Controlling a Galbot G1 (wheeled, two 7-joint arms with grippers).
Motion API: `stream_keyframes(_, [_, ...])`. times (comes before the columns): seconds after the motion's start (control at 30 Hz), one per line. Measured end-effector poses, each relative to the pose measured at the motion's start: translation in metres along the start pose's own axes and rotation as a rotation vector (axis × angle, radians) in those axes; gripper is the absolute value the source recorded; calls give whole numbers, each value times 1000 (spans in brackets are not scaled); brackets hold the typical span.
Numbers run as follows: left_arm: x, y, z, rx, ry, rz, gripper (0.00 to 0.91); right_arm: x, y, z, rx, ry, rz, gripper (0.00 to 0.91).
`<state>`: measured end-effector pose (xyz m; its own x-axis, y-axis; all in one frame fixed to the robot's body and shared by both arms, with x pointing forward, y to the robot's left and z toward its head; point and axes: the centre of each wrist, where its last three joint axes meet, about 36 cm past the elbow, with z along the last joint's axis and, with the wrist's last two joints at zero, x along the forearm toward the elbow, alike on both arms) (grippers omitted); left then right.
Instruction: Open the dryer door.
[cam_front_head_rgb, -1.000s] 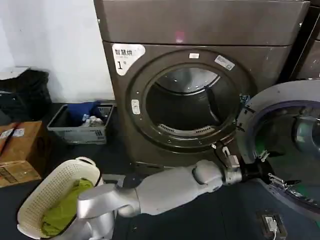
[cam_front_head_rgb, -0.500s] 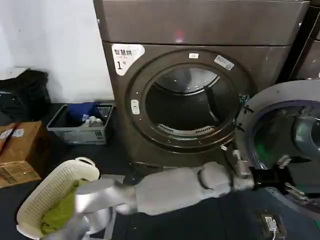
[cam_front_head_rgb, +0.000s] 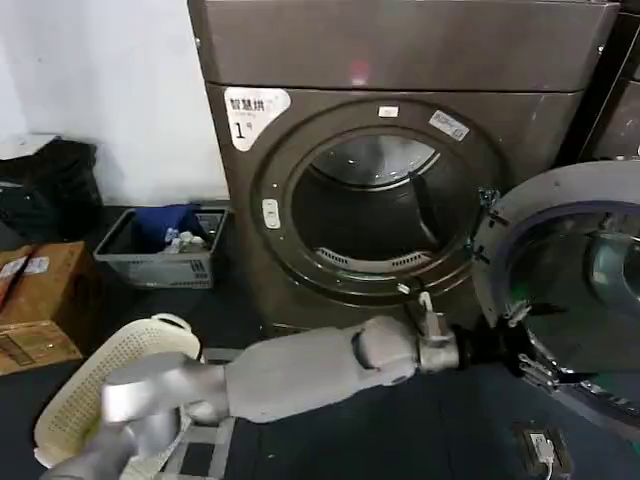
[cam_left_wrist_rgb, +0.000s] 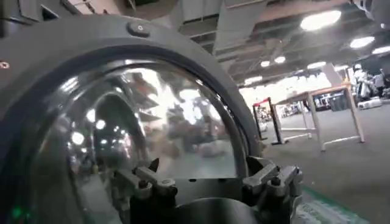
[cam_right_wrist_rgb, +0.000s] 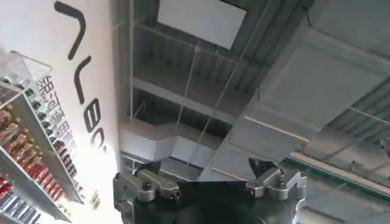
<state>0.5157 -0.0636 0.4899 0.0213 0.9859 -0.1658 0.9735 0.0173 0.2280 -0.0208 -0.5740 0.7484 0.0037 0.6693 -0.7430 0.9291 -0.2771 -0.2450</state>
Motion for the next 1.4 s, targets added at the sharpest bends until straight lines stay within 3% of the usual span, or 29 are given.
stream_keyframes(0.43, [71,-3,-22,-38,74,-36,907,1,-2,3,4,-1,6,907])
stream_keyframes(0.73, [117,-5,-35,-136,136,-72,907,5,-5,2,55,-39,26,907])
stream_keyframes(1.17, [197,-5,-61,-133,394,-201,907,2,-17,-2,85,-68,45,907])
stream_keyframes(1.4, [240,-15,-79,-216,513,-222,907,6,-16,-4,93,-69,25,907])
